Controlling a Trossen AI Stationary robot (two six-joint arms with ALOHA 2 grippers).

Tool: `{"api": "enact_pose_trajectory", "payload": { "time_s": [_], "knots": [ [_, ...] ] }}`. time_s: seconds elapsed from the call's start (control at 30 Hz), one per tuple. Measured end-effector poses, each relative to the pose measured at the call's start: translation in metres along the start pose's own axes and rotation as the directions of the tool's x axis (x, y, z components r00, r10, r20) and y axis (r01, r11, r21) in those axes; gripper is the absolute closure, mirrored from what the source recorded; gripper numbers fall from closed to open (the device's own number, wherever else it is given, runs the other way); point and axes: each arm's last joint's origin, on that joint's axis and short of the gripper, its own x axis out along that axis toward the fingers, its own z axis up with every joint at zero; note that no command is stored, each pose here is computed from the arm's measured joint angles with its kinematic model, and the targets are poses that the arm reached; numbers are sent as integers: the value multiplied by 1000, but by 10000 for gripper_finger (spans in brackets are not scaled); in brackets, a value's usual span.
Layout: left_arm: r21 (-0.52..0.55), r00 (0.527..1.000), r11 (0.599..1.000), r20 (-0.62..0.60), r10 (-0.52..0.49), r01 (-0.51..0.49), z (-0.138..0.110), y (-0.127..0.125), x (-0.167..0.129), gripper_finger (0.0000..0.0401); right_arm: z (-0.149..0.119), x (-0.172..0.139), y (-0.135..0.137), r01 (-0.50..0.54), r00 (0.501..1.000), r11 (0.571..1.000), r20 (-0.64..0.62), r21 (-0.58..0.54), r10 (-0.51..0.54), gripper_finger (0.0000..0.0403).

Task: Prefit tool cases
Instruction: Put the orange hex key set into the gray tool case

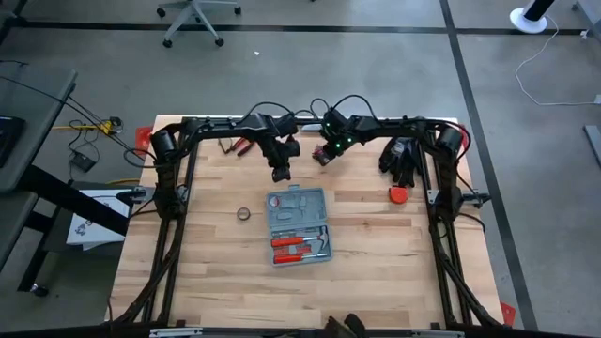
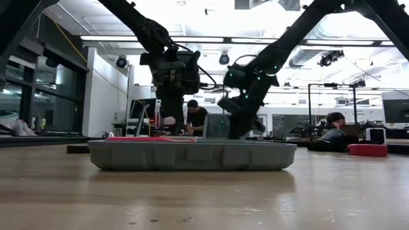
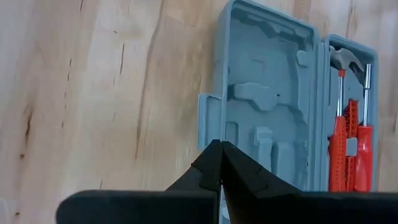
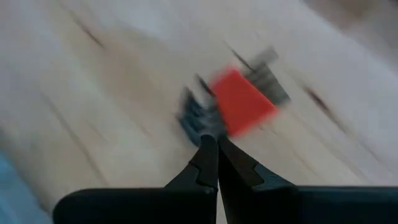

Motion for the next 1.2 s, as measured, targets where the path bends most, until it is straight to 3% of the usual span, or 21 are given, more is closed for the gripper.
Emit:
{"api": "enact_pose_trajectory", "payload": {
  "time_s": [0.23,0.47,0.67,0.87,1.2],
  "knots": [
    [-3,1000,1000,-4,-4,4,0,-3,2,401,9,1,4,-22,995,1000,101,22,19,403],
    [13,1000,1000,-13,-11,11,1,-9,5,401,7,15,-11,-22,997,997,70,79,17,403],
    [16,1000,1000,-18,-13,14,1,-11,7,401,1,18,-9,-46,999,997,-1,55,46,403],
    [16,1000,1000,-17,-13,14,1,-11,7,401,-26,15,11,-48,979,997,-200,-55,36,403],
    [36,1000,999,-13,-12,13,2,-11,7,401,-101,-11,32,-43,967,999,-251,-28,34,403]
  ]
}}
